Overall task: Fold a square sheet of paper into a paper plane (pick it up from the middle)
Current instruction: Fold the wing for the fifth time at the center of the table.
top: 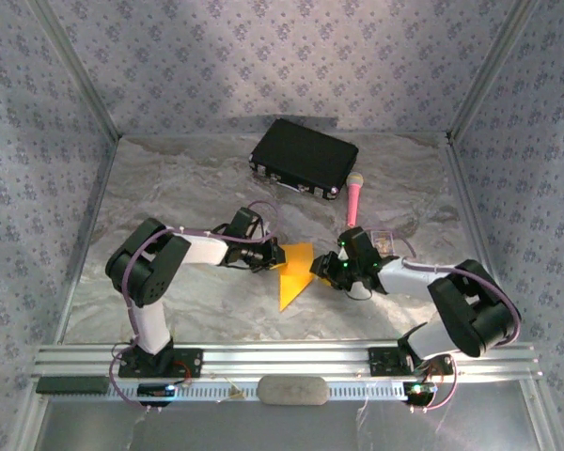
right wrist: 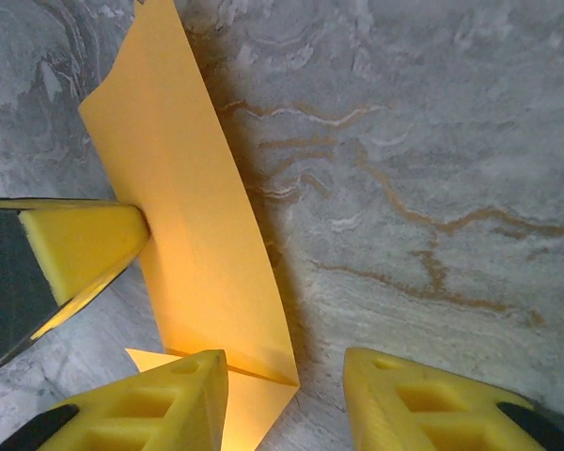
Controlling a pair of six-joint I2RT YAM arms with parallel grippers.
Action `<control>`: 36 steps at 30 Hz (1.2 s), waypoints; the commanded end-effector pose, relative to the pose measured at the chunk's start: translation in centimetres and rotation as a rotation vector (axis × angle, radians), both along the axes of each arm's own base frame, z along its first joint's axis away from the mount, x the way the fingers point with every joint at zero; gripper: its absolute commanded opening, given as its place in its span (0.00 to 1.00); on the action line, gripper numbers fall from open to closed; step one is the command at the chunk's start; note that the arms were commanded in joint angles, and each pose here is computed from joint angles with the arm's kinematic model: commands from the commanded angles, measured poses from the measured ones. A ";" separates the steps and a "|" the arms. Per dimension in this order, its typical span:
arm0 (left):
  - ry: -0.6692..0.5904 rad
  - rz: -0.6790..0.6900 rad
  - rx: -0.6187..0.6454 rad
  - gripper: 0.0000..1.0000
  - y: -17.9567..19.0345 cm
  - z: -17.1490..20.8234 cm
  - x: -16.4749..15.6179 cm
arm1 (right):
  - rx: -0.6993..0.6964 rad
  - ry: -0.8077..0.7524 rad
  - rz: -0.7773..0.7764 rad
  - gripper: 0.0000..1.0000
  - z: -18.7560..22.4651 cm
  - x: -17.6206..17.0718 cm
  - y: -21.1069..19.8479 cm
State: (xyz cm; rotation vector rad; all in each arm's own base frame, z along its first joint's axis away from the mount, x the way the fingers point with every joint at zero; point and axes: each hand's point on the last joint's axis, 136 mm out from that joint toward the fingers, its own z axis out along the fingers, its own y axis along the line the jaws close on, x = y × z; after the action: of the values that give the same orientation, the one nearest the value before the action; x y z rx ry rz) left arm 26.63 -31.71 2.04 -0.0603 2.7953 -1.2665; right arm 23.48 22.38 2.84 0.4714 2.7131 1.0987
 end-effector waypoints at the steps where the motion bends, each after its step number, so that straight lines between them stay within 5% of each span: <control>1: 0.051 0.004 0.039 0.00 0.9 -1.7 -1.0 | 0.053 -0.039 0.031 0.36 0.7 1.0 1.0; 16: 0.050 0.005 0.033 0.00 0.9 -1.8 -1.0 | 0.215 -0.134 0.188 0.35 3.2 2.1 3.0; 36: 0.049 0.010 0.027 0.00 1.0 -1.6 -1.0 | 0.183 -0.062 0.166 0.35 0.9 2.9 1.6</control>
State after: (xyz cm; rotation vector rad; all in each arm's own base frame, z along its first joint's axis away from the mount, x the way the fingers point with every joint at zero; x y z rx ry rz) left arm 26.61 -31.73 2.04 -0.0545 2.7761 -1.2872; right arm 26.47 24.26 4.15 0.2091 2.6304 1.3982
